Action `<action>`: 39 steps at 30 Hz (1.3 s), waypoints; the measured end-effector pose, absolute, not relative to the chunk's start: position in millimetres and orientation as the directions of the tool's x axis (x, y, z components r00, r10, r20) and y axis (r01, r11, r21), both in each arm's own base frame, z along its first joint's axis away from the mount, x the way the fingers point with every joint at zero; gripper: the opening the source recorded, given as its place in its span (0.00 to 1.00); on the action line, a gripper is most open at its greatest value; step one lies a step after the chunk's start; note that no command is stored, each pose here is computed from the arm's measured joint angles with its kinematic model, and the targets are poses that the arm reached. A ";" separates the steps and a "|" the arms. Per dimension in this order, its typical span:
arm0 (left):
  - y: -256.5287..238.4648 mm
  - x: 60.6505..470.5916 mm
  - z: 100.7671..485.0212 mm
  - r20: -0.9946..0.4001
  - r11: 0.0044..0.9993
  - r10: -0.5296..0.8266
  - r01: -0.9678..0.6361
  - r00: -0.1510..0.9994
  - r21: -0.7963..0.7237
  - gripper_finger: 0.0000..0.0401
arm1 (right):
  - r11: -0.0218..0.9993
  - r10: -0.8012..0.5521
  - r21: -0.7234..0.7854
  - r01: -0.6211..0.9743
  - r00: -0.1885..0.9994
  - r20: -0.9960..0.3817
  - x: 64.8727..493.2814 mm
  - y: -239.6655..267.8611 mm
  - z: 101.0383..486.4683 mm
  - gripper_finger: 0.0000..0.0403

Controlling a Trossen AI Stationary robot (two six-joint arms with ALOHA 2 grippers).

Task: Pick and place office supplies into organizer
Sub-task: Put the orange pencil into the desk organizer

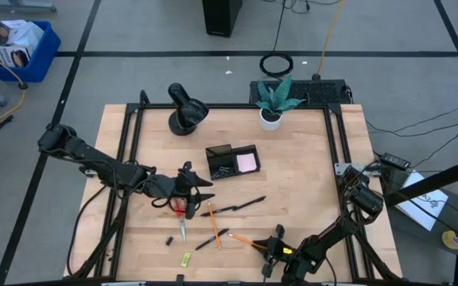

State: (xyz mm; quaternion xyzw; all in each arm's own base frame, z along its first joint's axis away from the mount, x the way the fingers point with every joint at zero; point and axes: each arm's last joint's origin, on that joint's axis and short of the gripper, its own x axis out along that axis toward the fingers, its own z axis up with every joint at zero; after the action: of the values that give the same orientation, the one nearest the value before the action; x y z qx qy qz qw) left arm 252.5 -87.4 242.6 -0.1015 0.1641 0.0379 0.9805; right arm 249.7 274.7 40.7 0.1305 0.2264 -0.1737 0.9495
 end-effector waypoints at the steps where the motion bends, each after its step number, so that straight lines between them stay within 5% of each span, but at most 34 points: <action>1: -87.4 252.5 242.6 -0.330 0.976 0.041 -0.108 0.943 -0.187 0.45 | 0.906 -0.271 0.168 0.390 0.836 -0.477 249.6 274.5 40.5 0.10; 14: -87.3 252.5 242.6 -0.330 0.976 0.041 -0.108 0.943 -0.187 0.45 | 0.888 -0.287 0.171 0.427 0.805 -0.519 250.7 267.5 37.4 0.03; 39: -87.3 252.5 242.6 -0.330 0.976 0.042 -0.108 0.943 -0.187 0.45 | 0.937 -0.311 0.023 0.347 0.865 -0.395 250.4 281.8 62.1 0.02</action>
State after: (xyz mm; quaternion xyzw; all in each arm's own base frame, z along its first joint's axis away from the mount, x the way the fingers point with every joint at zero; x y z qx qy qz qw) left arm 252.5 -87.3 242.6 -0.1016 0.1641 0.0383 0.9805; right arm 250.4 281.8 62.1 0.0466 0.1966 -0.1706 0.9644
